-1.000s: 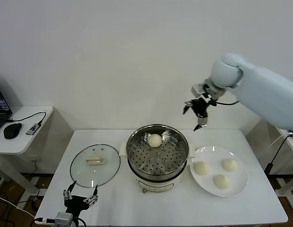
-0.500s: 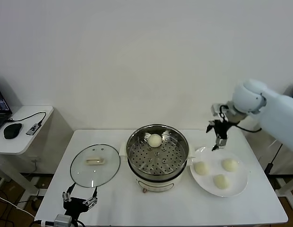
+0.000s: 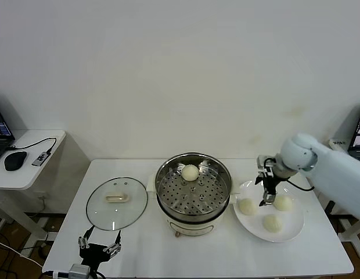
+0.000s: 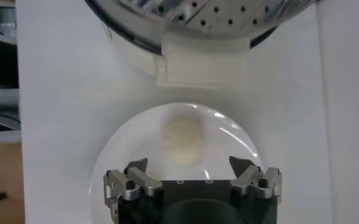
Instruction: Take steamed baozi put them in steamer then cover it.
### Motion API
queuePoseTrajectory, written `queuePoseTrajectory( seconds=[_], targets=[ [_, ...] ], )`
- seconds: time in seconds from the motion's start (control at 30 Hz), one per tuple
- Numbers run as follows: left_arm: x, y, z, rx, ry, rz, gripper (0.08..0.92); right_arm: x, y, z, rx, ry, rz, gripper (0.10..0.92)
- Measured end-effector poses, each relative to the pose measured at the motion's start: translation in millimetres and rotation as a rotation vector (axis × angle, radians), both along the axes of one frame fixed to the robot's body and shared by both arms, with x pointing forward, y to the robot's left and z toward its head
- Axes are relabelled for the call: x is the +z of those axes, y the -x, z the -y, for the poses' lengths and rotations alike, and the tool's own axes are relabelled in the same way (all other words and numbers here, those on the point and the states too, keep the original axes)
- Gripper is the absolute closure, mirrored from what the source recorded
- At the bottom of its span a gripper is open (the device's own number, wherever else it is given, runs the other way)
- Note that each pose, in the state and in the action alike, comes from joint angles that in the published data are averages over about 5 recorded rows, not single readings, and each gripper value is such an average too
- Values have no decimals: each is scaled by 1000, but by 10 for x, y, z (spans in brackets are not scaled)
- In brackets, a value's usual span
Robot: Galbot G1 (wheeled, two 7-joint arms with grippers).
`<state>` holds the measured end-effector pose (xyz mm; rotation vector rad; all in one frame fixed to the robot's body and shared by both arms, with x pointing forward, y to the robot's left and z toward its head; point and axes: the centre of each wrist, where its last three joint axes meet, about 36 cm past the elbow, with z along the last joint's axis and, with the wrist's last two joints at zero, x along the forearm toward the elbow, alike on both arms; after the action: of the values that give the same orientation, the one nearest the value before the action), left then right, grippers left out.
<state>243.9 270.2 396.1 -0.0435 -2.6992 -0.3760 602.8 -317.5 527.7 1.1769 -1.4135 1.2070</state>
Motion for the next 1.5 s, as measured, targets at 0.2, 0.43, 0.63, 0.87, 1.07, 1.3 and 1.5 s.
queuePoseTrajectory(
  seconds=[0.2,0.43,0.63,0.87,1.07,1.3,1.5],
  targets=[
    [-52,-20,-24,6,0,-9,177,-230,-35,-73,14,10,-4,200],
    [-110,-39,-29,12,4,-19,177,-425,-57,-111,25,20,-4,200],
    [-177,-28,-7,10,10,-35,177,-532,-66,-100,29,33,-4,200],
    [-211,-41,0,9,14,-41,177,-620,-93,-114,35,45,4,200],
    [-231,-36,-10,9,11,-47,177,-666,-123,-143,37,45,7,200],
    [-249,-35,-19,11,11,-51,177,-718,-138,-128,28,50,4,200],
    [-281,-30,-10,13,14,-59,177,-751,-138,-98,18,52,1,291]
  ],
)
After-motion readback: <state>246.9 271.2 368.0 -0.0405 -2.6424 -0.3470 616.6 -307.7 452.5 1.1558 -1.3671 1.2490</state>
